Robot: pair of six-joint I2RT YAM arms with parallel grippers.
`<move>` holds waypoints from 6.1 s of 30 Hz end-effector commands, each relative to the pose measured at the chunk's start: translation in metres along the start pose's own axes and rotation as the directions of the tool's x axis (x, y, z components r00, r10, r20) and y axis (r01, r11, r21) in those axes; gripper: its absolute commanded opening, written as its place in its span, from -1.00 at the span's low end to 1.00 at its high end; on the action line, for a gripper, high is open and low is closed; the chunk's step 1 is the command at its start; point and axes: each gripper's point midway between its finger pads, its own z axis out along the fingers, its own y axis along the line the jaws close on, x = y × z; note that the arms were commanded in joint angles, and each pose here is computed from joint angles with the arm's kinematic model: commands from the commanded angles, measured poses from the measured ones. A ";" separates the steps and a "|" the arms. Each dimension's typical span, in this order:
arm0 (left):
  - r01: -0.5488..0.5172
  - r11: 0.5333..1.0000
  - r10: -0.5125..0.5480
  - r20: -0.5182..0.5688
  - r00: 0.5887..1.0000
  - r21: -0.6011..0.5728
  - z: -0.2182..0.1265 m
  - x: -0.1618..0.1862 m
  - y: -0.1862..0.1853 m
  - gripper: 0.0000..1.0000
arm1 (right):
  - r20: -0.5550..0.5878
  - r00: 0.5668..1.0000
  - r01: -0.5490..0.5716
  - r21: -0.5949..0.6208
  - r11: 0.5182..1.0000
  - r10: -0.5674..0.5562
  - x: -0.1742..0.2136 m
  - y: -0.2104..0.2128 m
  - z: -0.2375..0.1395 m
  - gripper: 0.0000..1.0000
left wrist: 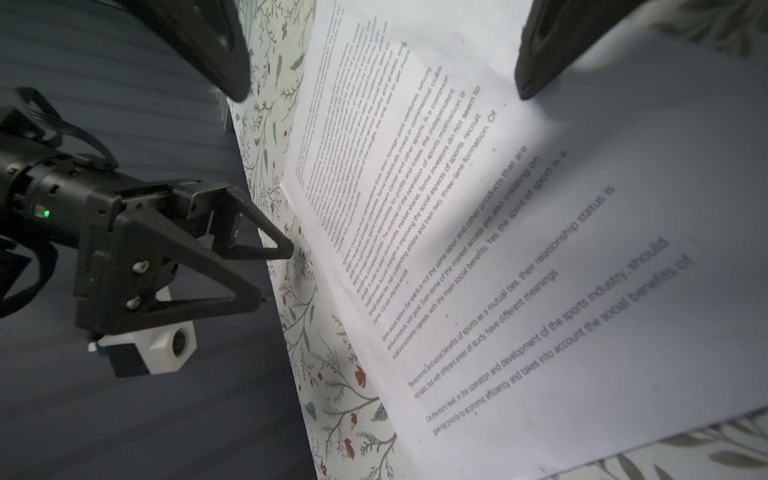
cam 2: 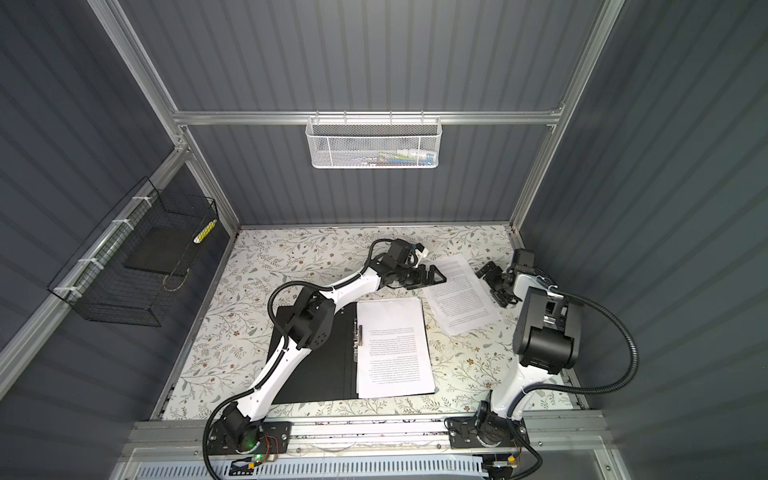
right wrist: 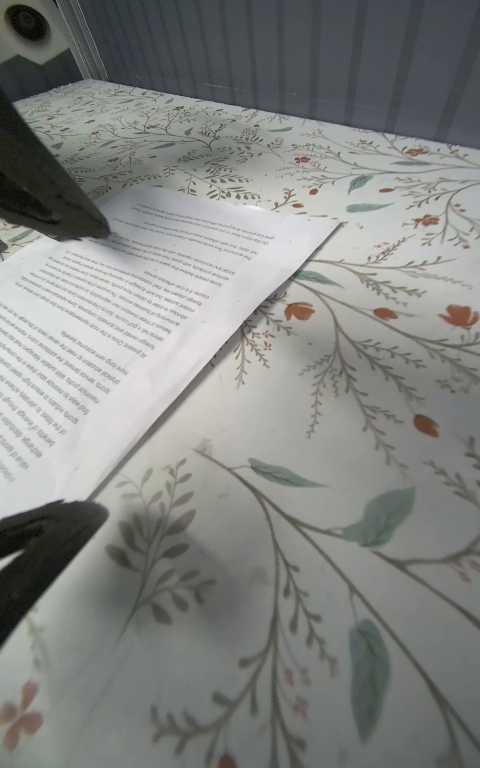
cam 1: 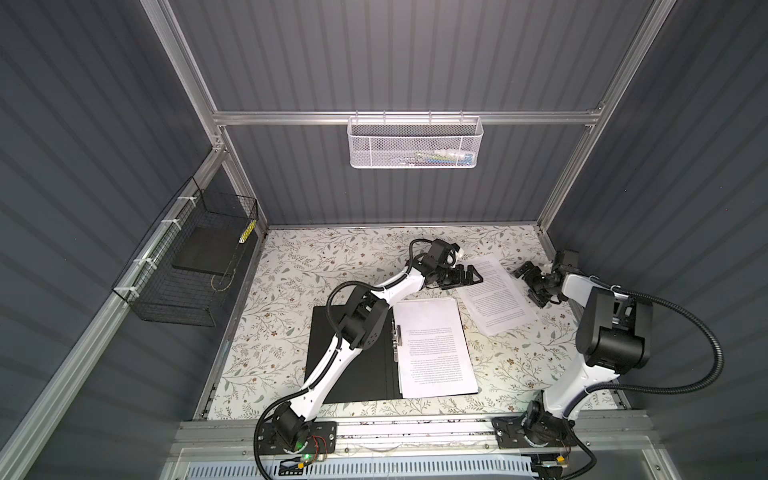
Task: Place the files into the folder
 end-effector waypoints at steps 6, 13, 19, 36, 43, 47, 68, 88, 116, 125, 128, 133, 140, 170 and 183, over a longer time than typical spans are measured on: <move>0.004 0.994 -0.013 -0.079 0.997 -0.108 -0.002 0.018 0.028 0.99 | -0.106 0.993 -0.049 -0.023 0.999 0.046 0.028 -0.006 0.003 0.98; -0.023 0.986 -0.001 -0.142 0.990 -0.167 -0.012 0.026 0.052 0.99 | -0.164 0.986 -0.052 -0.093 0.994 0.036 0.064 0.000 -0.008 0.98; -0.034 0.985 0.009 -0.146 0.989 -0.167 -0.014 0.024 0.060 0.99 | -0.210 0.978 -0.016 -0.170 0.985 -0.020 0.086 0.015 -0.011 0.98; -0.055 0.986 0.029 -0.166 0.986 -0.158 -0.020 0.029 0.061 0.99 | -0.171 0.977 0.126 -0.011 0.992 -0.126 0.024 0.016 0.017 0.98; -0.067 0.982 0.029 -0.206 0.978 -0.178 -0.025 0.039 0.071 0.99 | -0.230 0.961 0.163 0.010 0.987 -0.156 0.046 0.016 0.022 0.98; -0.071 0.982 0.032 -0.214 0.976 -0.175 -0.025 0.040 0.073 0.99 | -0.284 0.945 0.162 -0.027 0.986 -0.163 0.063 0.023 0.026 0.98; -0.074 0.983 0.029 -0.251 0.968 -0.170 -0.030 0.050 0.081 0.99 | -0.244 0.909 0.171 -0.521 0.836 -0.338 0.062 0.127 -0.001 0.98; -0.071 0.983 0.027 -0.245 0.969 -0.171 -0.038 0.048 0.087 0.99 | -0.221 0.920 0.327 -0.021 0.945 -0.324 0.045 0.038 0.012 0.98; -0.065 0.984 0.022 -0.253 0.967 -0.164 -0.038 0.048 0.099 0.99 | -0.360 0.900 0.155 -0.264 0.952 -0.246 0.095 0.045 0.010 0.95; -0.068 0.986 0.028 -0.252 0.967 -0.151 -0.038 0.049 0.096 0.99 | -0.340 0.883 0.224 -0.303 0.926 -0.324 0.079 0.067 0.029 0.98; -0.070 0.985 0.028 -0.256 0.966 -0.157 -0.040 0.051 0.097 0.99 | -0.329 0.880 0.250 -0.294 0.922 -0.344 0.072 0.072 0.037 0.98; -0.074 0.984 0.030 -0.259 0.965 -0.160 -0.041 0.052 0.097 0.99 | -0.372 0.867 0.226 -0.299 0.927 -0.331 0.072 0.078 0.053 0.97; -0.070 0.985 0.028 -0.256 0.966 -0.155 -0.041 0.050 0.096 0.99 | -0.381 0.877 0.186 -0.295 0.937 -0.294 0.080 0.089 0.044 0.98; -0.015 0.991 -0.014 -0.213 0.977 -0.133 -0.058 0.040 0.104 0.99 | -0.304 0.919 0.098 -0.442 0.892 -0.251 0.129 0.107 -0.020 0.98; -0.026 0.994 0.003 -0.212 0.977 -0.108 -0.060 0.037 0.106 0.99 | -0.185 0.970 0.139 -0.123 0.983 -0.160 0.107 0.038 -0.031 0.98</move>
